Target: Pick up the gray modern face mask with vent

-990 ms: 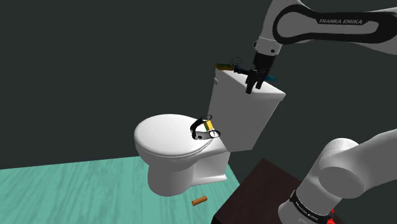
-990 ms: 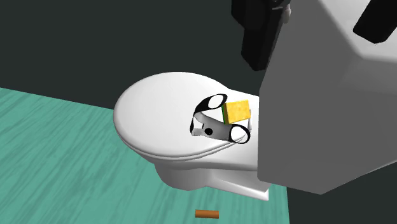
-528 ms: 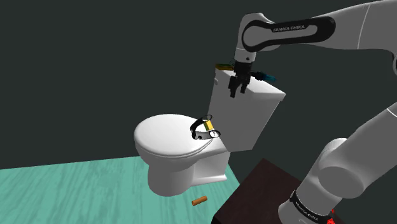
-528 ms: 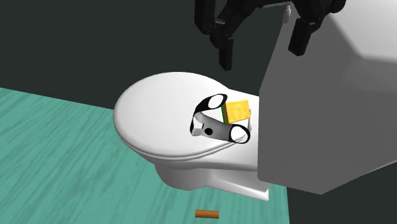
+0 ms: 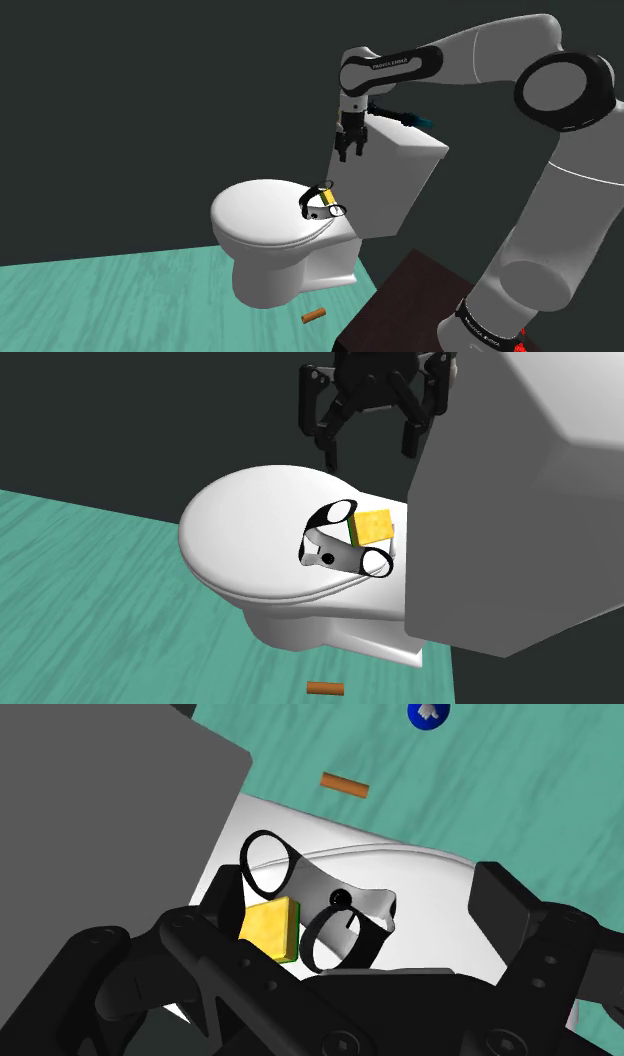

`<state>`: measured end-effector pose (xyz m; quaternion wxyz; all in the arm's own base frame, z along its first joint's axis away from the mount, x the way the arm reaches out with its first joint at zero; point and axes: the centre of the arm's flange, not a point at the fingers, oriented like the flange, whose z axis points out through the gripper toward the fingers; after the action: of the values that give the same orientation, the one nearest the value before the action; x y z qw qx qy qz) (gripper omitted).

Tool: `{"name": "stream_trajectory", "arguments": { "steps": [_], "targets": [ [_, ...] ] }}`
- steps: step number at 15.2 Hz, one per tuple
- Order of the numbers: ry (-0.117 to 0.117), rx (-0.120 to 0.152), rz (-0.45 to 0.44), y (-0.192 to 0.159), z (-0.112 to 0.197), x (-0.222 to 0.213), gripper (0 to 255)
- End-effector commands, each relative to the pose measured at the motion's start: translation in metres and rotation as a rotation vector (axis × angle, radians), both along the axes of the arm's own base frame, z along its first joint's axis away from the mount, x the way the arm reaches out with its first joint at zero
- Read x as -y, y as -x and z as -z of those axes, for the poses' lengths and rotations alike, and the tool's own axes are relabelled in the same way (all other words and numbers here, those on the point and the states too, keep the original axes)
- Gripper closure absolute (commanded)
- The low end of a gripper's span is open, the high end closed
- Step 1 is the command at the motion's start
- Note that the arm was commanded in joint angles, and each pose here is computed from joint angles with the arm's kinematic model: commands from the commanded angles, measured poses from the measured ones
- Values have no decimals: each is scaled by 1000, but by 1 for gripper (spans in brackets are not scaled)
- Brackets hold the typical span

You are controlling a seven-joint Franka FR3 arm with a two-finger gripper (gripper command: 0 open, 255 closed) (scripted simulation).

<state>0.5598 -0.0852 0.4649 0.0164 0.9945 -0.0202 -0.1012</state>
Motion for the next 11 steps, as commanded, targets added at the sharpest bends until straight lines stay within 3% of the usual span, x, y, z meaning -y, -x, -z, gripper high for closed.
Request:
{"name": "stream_trajectory", "arguments": {
  "steps": [1, 10, 11],
  "targets": [
    [-4, -32, 6, -23, 23, 9, 0],
    [-21, -174, 32, -115, 122, 34, 0],
    [-21, -174, 32, -115, 127, 34, 0]
  ]
}}
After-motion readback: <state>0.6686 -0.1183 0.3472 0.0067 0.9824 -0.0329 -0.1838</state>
